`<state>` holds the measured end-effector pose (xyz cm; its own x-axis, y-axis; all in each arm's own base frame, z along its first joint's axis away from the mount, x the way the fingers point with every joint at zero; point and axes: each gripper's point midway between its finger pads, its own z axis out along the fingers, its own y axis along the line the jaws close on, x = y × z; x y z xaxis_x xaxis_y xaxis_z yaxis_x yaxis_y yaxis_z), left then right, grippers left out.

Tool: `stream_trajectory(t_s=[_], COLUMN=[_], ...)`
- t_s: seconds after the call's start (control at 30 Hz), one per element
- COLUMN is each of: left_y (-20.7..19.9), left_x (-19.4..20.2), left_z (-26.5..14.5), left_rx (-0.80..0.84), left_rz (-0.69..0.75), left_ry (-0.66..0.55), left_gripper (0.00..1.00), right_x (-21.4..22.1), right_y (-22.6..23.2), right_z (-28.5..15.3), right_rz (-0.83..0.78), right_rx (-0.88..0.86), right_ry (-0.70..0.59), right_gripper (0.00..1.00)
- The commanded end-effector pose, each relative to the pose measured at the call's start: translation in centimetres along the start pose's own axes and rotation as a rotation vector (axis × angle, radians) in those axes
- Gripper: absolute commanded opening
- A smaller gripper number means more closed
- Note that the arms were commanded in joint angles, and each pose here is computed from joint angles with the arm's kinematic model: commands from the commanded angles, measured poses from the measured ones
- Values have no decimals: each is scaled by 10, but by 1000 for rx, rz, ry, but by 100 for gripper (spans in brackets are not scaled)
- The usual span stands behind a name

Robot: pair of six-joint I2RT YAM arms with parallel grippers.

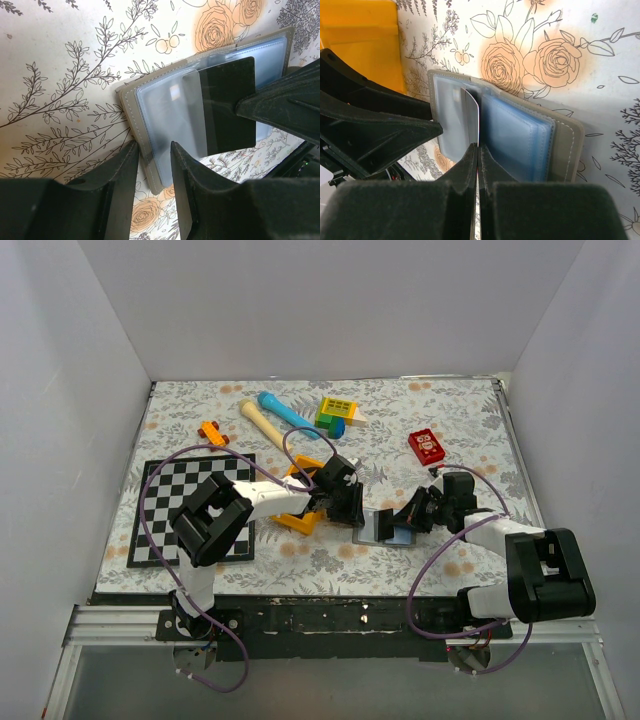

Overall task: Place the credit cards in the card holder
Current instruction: Insert the credit card into the card holder.

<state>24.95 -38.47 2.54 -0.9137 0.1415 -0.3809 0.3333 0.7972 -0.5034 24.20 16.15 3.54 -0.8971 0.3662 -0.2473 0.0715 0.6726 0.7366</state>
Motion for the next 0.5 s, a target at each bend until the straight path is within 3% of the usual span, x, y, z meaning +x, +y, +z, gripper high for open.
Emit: stream_trajectory(t_s=[0.0, 0.47], left_y=[-2, -7], left_x=[3, 7], left_z=[4, 2], left_rx=[3, 17], left_rz=[18, 26], left_ry=[14, 17], left_gripper=[31, 27], right_x=[7, 22], right_y=[-14, -18], right_z=[4, 16], right_rz=[9, 30], right_rx=[50, 76], right_ry=[3, 19], right_gripper=[1, 1])
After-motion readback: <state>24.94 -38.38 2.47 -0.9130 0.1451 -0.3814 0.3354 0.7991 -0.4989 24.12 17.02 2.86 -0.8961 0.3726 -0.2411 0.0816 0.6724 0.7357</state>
